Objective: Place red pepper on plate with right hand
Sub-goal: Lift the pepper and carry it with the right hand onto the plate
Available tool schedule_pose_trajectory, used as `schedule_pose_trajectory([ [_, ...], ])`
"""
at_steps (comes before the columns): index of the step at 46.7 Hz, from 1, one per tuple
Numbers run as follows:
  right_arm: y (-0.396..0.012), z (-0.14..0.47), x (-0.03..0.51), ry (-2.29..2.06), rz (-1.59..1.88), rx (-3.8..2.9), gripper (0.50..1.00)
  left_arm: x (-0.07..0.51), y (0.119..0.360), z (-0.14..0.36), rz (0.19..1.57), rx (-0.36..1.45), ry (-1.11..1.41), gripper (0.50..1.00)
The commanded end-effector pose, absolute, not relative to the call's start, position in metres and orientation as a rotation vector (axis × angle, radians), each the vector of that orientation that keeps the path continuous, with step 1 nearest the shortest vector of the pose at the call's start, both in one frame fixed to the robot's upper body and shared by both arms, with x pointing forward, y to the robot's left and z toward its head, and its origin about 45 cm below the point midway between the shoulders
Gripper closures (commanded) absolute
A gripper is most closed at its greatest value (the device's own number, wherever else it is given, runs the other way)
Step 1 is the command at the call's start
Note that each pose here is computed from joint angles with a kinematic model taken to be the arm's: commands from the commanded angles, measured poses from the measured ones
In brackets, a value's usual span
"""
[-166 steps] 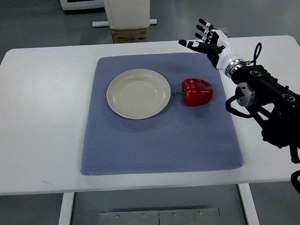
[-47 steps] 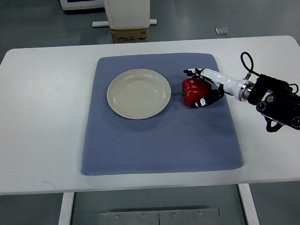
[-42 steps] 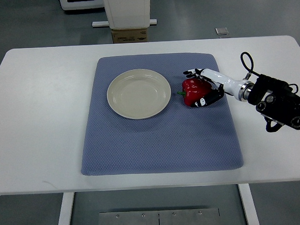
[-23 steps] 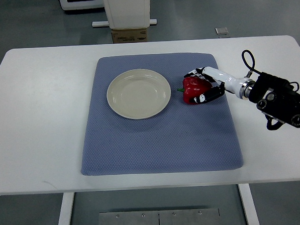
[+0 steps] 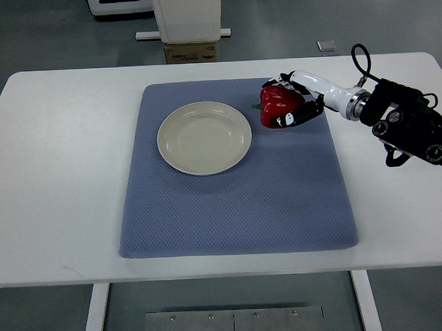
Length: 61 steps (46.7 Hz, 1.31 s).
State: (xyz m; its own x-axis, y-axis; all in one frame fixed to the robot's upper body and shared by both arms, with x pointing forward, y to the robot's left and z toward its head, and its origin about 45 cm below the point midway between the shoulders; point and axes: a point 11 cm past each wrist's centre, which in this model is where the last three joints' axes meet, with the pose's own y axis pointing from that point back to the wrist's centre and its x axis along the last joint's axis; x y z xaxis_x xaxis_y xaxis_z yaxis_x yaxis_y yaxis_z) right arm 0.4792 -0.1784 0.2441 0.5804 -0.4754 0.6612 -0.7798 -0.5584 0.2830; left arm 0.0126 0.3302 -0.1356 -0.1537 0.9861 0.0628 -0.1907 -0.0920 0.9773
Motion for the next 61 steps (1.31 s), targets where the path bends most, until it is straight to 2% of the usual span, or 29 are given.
schedule_pose_trajectory([
  [1, -0.165, 0.251, 0.481, -0.984, 0.73, 2.264, 1.0, 0.013, 0.33, -0.136, 1.462, 1.041, 1.126, 0.5],
  [12, -0.117, 0.263, 0.485, -0.948, 0.766, 2.296, 1.0, 0.013, 0.33, -0.136, 1.462, 1.043, 1.127, 0.5],
  [24, -0.063, 0.251, 0.476, -0.875, 0.771, 2.331, 1.0, 0.013, 0.33, -0.136, 1.462, 1.041, 1.126, 0.5],
  [37, -0.081, 0.246, 0.486, -0.912, 0.773, 2.267, 1.0, 0.013, 0.33, -0.136, 1.462, 1.041, 1.126, 0.5],
  [61, -0.072, 0.232, 0.471, -0.855, 0.764, 2.337, 1.0, 0.013, 0.33, -0.136, 1.462, 1.043, 1.127, 0.5],
])
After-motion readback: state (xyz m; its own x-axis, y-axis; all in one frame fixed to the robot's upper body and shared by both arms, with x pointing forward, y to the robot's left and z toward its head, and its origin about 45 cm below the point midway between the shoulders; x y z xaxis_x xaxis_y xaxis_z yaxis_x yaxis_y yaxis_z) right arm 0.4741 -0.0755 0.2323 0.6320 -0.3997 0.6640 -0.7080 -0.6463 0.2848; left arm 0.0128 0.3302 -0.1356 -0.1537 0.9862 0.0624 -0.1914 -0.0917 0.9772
